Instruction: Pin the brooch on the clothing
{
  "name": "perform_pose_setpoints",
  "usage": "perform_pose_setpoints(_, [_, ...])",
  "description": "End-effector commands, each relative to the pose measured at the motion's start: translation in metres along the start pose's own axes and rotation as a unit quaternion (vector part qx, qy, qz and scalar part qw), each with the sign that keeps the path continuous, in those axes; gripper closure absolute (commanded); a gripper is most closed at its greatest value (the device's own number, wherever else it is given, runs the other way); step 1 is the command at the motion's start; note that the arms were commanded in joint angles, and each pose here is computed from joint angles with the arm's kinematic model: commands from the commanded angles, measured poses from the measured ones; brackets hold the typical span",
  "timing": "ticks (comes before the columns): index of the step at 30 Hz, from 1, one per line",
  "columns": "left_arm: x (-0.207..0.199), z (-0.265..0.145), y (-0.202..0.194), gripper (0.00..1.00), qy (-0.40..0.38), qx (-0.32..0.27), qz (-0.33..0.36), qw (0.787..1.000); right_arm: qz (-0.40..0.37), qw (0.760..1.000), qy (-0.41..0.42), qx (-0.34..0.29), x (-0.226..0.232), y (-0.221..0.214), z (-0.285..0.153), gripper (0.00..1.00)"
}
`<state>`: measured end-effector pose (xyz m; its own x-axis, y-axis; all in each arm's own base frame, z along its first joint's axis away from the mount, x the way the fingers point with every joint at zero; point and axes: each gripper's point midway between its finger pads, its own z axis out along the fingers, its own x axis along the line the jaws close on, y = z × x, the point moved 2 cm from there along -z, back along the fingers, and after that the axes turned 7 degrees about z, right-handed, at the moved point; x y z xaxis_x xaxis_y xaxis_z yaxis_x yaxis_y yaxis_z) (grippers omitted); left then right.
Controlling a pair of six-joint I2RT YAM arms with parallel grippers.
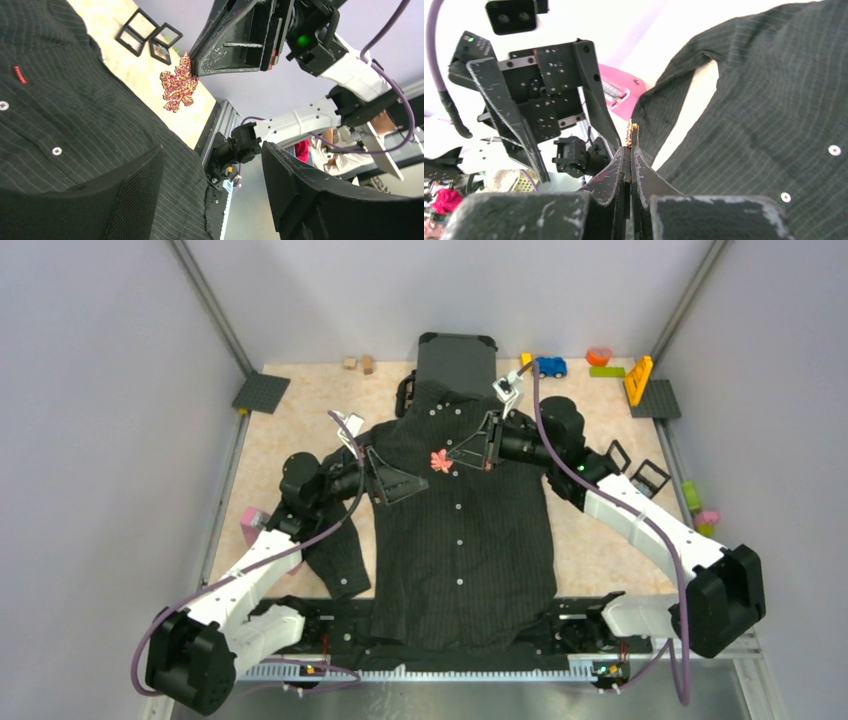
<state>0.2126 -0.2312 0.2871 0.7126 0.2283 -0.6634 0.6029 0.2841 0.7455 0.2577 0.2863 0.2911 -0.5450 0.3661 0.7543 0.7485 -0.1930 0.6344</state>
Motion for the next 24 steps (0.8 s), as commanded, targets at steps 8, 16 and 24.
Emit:
perform_pose_setpoints(8, [-0.021,0.006,0.005,0.37,-0.041,-0.007,0.022,0.999,-0.059,0.990,0.124,-0.009,0.082,0.014,-0.010,1.00])
perform_pose_setpoints(16, [-0.028,0.011,0.009,0.58,-0.047,-0.018,0.020,0.999,-0.063,0.988,0.140,0.001,0.090,0.009,-0.011,1.00])
perform_pose_setpoints(24, [-0.033,0.010,0.012,0.71,-0.051,-0.028,0.018,0.998,-0.064,0.988,0.139,0.010,0.090,0.004,-0.010,1.00])
